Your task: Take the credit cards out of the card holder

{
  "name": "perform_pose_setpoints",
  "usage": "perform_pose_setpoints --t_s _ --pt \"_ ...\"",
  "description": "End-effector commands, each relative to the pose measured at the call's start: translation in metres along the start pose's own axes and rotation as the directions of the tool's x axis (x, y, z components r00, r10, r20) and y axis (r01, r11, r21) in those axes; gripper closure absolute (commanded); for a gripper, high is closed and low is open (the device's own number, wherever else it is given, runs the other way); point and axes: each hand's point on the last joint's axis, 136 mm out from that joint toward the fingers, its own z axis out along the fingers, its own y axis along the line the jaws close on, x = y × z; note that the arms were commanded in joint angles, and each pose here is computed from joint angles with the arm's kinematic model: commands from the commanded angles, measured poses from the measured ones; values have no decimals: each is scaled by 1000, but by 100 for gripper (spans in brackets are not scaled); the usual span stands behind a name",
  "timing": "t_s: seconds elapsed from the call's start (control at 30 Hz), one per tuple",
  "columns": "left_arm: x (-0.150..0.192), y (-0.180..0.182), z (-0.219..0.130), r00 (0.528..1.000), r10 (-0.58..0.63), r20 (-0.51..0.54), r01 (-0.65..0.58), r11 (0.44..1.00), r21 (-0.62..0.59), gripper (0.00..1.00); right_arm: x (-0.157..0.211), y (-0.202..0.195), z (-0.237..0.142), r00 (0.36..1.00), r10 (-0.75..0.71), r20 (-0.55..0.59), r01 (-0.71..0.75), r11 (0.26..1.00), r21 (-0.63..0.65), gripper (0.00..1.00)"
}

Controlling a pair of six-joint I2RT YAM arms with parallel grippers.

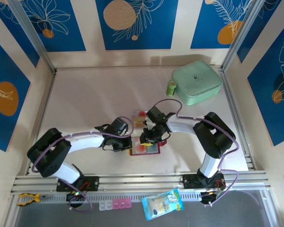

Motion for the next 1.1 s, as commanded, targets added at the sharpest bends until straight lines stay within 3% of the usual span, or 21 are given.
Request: perform_pose_setpoints --t_s 0.0,0.3,0.53,1.07 --pt "10 21 3 999 -39 -33 37 997 -69 98 -2 0 -11 1000 -18 16 17 1000 26 75" --pt "-10 -12 -23 999 16 28 -16 1000 -21 99 4 16 -26 999 -13 32 14 999 -50 76" --pt "-13 -33 -16 999 53 -5 -53 999 8 99 4 6 -25 999 34 34 -33 998 -52 75" --pt "0 -11 8 998 21 -59 -23 999 -32 100 4 1 -10 998 57 -10 -58 996 -68 76"
